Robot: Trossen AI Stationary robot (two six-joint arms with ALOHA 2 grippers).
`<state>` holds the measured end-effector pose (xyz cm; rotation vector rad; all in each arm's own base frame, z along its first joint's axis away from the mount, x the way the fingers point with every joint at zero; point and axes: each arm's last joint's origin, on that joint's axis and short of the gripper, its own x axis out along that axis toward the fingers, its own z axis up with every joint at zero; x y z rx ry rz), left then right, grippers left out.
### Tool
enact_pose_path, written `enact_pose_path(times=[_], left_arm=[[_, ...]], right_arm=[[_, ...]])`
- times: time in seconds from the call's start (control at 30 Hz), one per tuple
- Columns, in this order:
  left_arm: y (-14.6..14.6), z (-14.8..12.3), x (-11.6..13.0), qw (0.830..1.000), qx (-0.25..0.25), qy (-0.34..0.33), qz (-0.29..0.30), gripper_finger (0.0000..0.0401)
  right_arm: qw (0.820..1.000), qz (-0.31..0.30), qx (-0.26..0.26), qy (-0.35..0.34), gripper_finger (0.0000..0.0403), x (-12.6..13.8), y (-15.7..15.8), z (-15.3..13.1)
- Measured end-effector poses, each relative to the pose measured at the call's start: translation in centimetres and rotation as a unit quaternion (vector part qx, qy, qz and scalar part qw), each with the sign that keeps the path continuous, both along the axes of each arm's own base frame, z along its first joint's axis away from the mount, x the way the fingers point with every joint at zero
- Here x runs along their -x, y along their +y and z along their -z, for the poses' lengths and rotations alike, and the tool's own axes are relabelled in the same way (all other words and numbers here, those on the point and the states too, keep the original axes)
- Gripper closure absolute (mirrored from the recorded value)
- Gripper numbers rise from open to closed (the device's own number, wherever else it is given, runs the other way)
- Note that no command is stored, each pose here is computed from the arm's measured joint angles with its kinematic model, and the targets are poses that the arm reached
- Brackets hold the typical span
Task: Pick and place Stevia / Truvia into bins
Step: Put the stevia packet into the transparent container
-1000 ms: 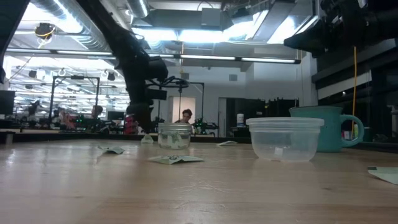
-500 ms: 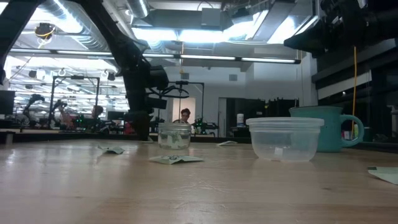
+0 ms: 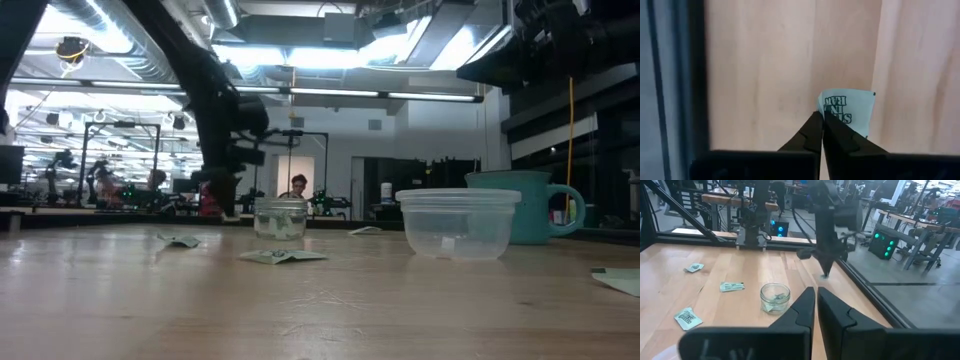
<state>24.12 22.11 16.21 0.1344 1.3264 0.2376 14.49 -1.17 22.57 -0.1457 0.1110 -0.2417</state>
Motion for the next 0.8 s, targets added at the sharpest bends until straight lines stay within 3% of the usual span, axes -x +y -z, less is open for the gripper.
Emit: enact_pose_path(times=[0.33,0.53,0.67,0.8], left_arm=[[-2.9,-8.1,1.1,0.988,-0.036,-0.148,-0.031,0.0399],[-6.1,-12.1,1.6,0.966,0.006,-0.258,0.005,0.0399],[-8.3,-12.6,1.3,0.947,0.031,-0.317,0.043,0.0399],[-10.6,-11.6,0.6,0.939,0.016,-0.34,0.048,0.04]], right_arm=[[1.0,-0.001,0.012,0.001,0.0377,0.0,0.0,0.0],[1.0,-0.001,0.013,-0.002,0.0377,0.0,0.0,-0.1],[1.0,-0.001,0.013,-0.01,0.0377,0.0,0.0,-0.3],[1.0,-0.001,0.013,-0.012,0.0377,0.0,0.0,-0.3]])
